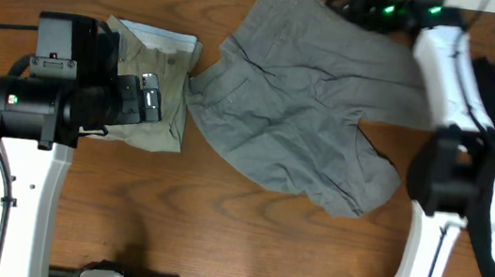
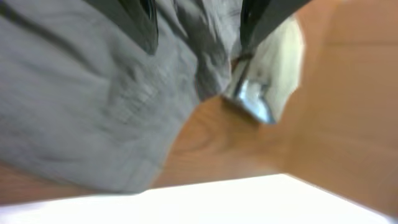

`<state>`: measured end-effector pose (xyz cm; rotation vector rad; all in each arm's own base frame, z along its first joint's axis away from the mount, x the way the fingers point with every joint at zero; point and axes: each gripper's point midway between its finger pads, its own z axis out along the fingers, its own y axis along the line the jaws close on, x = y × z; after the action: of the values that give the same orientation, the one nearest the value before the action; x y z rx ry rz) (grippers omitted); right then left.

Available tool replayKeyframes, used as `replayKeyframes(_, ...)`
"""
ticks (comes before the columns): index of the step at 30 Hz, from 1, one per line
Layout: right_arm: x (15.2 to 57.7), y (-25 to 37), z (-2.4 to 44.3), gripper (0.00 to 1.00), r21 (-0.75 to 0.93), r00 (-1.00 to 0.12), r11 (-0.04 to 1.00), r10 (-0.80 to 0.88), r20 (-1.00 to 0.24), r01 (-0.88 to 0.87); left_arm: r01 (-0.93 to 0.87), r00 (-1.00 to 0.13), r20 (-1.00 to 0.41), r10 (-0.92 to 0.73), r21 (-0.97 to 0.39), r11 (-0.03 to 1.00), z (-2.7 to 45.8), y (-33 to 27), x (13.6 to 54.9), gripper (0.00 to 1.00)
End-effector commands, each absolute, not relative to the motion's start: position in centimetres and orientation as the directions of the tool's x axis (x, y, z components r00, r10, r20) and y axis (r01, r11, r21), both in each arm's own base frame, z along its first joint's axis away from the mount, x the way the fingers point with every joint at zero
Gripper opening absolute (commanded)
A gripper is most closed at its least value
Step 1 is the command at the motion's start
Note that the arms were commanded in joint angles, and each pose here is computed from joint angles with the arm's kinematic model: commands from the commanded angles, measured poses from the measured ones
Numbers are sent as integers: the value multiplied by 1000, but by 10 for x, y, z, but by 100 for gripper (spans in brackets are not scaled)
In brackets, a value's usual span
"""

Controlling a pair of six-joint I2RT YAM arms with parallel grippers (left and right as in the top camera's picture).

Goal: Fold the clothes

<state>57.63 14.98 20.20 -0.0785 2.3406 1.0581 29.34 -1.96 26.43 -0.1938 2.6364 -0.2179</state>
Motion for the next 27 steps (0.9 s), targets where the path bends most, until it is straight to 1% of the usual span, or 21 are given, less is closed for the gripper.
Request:
replayKeyframes(1,557,95,287,43,312,-680,922,77,-729,-231,-80,-855,-493,-163,-186,979,277,-21,291,98)
replayKeyframes(2,539,81,299,45,262,-689,950,78,-721,-167,-78,-851,-500,-163,-186,979,279,-21,289,98)
replayKeyframes(5,491,60,315,51,195,-740,978,77,-669,-75,-73,-836,-523,-163,-189,979,286,-21,284,98)
replayKeyframes(6,473,53,316,54,181,-767,983,84,-636,-42,-71,-831,-532,-163,-190,979,289,-21,283,98)
replayKeyframes(8,443,46,309,56,175,-825,985,109,-554,12,-67,-818,-551,-163,-191,979,295,-21,278,98)
replayKeyframes(12,395,43,278,57,158,-930,985,117,-349,64,-58,-794,-585,-163,-194,979,306,-21,269,98)
replayKeyframes(16,369,54,237,57,142,-980,988,85,-182,60,-58,-793,-587,-163,-194,979,308,-21,264,98)
replayKeyframes(18,355,64,212,59,129,-994,990,60,-95,48,-60,-799,-579,-163,-193,979,306,-21,263,98)
replayKeyframes(22,323,86,164,61,100,-998,995,-6,63,1,-62,-806,-569,-163,-192,979,304,-20,262,98)
replayKeyframes(25,301,100,134,62,77,-989,997,-39,145,-28,-62,-806,-569,-163,-192,979,304,-20,262,98)
replayKeyframes(27,294,105,116,63,59,-985,998,-29,168,-20,-62,-806,-569,-163,-192,979,304,-20,262,98)
